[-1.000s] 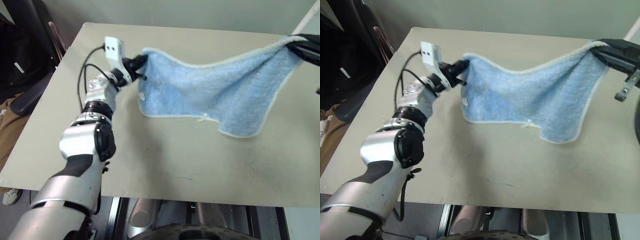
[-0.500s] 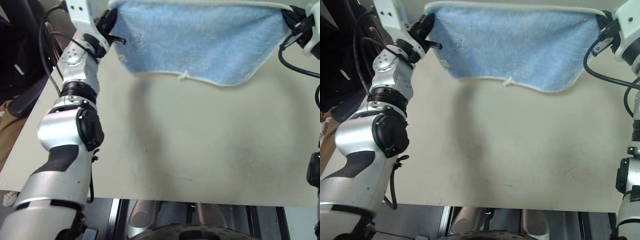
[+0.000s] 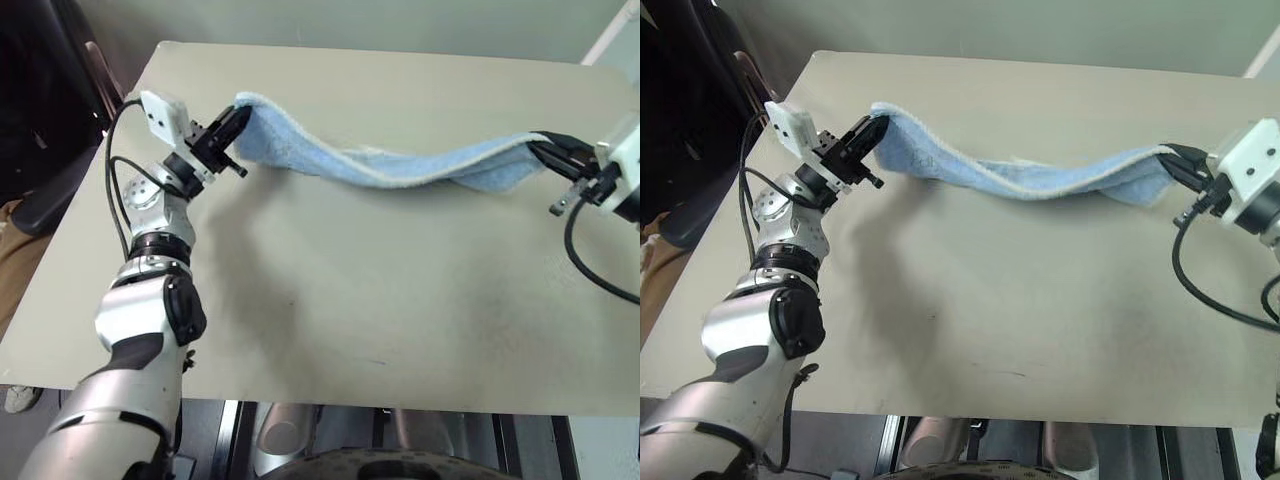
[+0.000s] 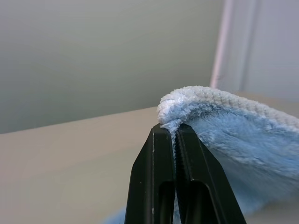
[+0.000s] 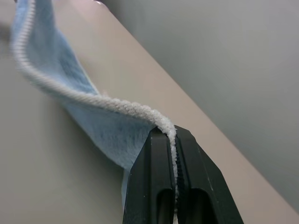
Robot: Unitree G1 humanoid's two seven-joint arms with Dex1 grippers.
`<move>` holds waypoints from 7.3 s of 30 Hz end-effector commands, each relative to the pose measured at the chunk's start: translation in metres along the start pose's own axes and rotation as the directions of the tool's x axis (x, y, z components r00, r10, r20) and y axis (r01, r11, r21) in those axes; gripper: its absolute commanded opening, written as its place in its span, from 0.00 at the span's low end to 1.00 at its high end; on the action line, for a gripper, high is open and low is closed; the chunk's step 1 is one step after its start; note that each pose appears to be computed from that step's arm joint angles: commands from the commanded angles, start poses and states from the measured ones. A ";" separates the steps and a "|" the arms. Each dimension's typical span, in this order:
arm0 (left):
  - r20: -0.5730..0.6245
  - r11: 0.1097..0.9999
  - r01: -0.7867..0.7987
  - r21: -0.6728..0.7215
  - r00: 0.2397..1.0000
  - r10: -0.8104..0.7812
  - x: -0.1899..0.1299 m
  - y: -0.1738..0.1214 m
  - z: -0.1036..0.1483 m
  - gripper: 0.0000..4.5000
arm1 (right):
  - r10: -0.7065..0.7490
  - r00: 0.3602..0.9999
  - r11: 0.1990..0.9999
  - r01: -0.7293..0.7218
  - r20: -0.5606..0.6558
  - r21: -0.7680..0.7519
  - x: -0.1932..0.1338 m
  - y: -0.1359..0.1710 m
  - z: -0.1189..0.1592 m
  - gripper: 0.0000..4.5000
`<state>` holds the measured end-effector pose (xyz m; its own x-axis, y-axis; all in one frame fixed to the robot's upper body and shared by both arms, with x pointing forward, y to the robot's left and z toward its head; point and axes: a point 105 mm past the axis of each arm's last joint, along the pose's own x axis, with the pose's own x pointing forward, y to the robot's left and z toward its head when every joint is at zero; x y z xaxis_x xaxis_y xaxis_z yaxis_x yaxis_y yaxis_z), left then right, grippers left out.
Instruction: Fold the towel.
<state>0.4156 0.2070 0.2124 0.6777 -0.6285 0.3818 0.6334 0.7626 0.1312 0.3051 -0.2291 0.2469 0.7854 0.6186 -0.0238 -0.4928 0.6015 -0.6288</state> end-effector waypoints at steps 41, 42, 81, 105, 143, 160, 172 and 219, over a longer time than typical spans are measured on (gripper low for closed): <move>-0.421 0.927 -0.004 -0.375 0.891 -0.166 -0.186 -0.009 -0.004 0.01 | 0.387 0.870 0.910 -0.308 -0.306 0.276 -0.090 0.093 -0.053 0.00; -0.403 0.930 -0.003 -0.366 0.902 -0.156 -0.181 -0.006 -0.001 0.01 | 0.378 0.874 0.915 -0.301 -0.306 0.269 -0.089 0.091 -0.054 0.00; -0.450 0.972 -0.064 -0.227 0.892 -0.047 -0.128 0.028 -0.036 0.78 | 0.218 0.959 0.950 -0.166 -0.183 0.263 -0.008 0.062 -0.082 0.91; -0.177 0.836 0.418 -0.354 0.848 -0.499 -0.078 -0.056 -0.011 0.99 | 0.155 0.979 0.321 0.074 -0.129 0.944 -0.049 0.111 -0.043 1.00; -0.112 0.656 0.650 -0.383 0.672 -0.732 -0.058 -0.140 -0.033 0.99 | 0.133 0.961 -0.269 0.272 -0.244 0.924 -0.054 0.159 -0.067 1.00; -0.116 0.671 0.641 -0.373 0.685 -0.719 -0.057 -0.144 -0.042 0.99 | -0.058 0.952 -0.368 0.261 -0.302 0.892 -0.010 0.114 -0.078 1.00; -0.125 0.685 0.634 -0.360 0.695 -0.708 -0.057 -0.138 -0.040 0.99 | -0.039 0.949 -0.345 0.281 -0.313 0.896 -0.021 0.119 -0.076 1.00; -0.116 0.688 0.626 -0.367 0.703 -0.702 -0.056 -0.139 -0.041 0.99 | 0.122 0.980 -0.043 0.164 -0.158 0.985 -0.075 0.111 -0.038 1.00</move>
<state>0.3053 0.1304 0.1281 0.0875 -0.9946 0.0560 0.9958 0.0858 -0.0328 0.2065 -0.2339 0.1350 0.7594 0.5837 -0.2875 -0.1467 0.5842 0.7983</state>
